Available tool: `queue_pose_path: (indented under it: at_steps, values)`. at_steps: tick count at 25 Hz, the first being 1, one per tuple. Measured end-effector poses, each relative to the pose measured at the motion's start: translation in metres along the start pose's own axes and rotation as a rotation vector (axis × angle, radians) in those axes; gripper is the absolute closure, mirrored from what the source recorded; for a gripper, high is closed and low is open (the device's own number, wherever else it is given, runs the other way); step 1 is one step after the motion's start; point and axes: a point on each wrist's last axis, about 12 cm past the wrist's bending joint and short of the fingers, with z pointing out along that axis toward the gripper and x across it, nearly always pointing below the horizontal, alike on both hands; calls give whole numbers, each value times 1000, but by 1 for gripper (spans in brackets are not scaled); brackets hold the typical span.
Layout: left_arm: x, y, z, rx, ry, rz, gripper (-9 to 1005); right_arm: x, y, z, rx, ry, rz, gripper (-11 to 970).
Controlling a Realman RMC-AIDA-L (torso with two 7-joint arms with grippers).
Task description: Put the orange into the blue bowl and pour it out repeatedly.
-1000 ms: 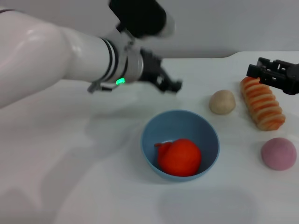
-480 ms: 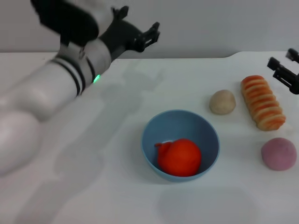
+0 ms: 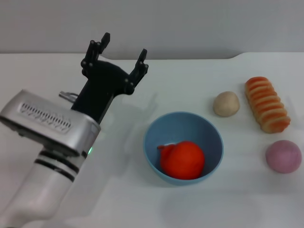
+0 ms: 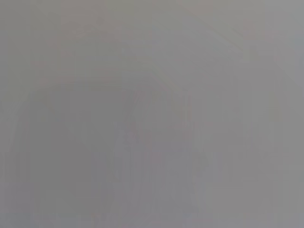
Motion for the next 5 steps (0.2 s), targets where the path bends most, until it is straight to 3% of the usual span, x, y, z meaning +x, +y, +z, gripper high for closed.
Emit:
queue_pose_path:
  at_steps: [5]
  values:
    - [8, 1, -11, -9, 35, -41, 185, 7, 3, -11, 37, 25, 60, 343]
